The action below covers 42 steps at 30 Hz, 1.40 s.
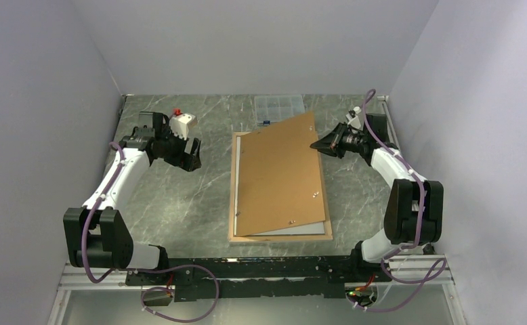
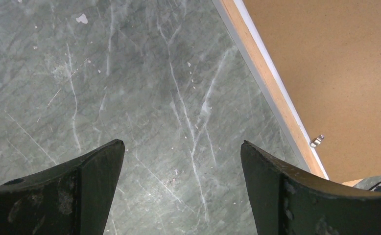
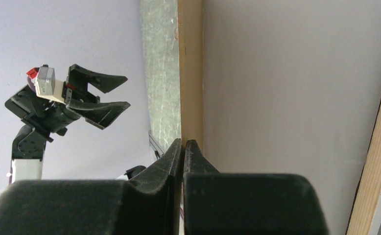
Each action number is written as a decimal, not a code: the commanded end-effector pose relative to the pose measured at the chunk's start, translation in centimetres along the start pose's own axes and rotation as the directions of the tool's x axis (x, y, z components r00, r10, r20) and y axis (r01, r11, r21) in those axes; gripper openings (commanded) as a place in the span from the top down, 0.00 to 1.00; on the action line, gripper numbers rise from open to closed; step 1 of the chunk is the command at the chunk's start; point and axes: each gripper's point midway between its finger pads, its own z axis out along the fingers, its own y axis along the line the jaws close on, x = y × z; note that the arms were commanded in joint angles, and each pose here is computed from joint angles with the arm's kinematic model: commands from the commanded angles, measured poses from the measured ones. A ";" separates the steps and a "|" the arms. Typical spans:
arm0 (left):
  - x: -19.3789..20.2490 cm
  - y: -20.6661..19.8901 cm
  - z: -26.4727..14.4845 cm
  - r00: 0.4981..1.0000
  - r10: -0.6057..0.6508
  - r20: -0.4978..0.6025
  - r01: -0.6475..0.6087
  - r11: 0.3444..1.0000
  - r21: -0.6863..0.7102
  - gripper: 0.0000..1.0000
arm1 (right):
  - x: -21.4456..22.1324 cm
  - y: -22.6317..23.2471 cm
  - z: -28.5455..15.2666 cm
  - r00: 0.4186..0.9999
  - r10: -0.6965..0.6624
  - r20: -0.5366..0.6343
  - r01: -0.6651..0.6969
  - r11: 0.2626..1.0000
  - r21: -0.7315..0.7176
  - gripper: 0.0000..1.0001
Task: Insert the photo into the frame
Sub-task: Turn over the photo frame item on the photo frame.
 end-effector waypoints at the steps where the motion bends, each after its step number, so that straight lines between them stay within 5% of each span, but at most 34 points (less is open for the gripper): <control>1: -0.9 -0.1 -0.7 0.998 0.037 0.043 -0.036 0.999 -0.013 0.06 | 0.1 1.6 0.5 1.000 -0.020 -0.011 0.020 0.999 -0.046 1.00; 23: -0.4 -0.1 -0.2 0.999 0.024 0.021 -0.024 1.000 -0.002 0.06 | 3.4 -1.6 4.1 0.999 -0.004 -0.044 0.008 0.995 0.101 1.00; 32: 0.6 0.0 0.5 1.000 0.002 -0.026 -0.002 1.000 0.008 0.06 | 3.9 -3.3 4.9 0.999 -0.016 0.045 0.009 0.989 0.148 1.00; 42: 1.6 0.3 0.8 0.998 -0.002 -0.066 0.002 1.000 -0.003 0.06 | 5.0 -6.4 6.9 0.998 -0.057 0.006 0.051 0.927 0.372 0.68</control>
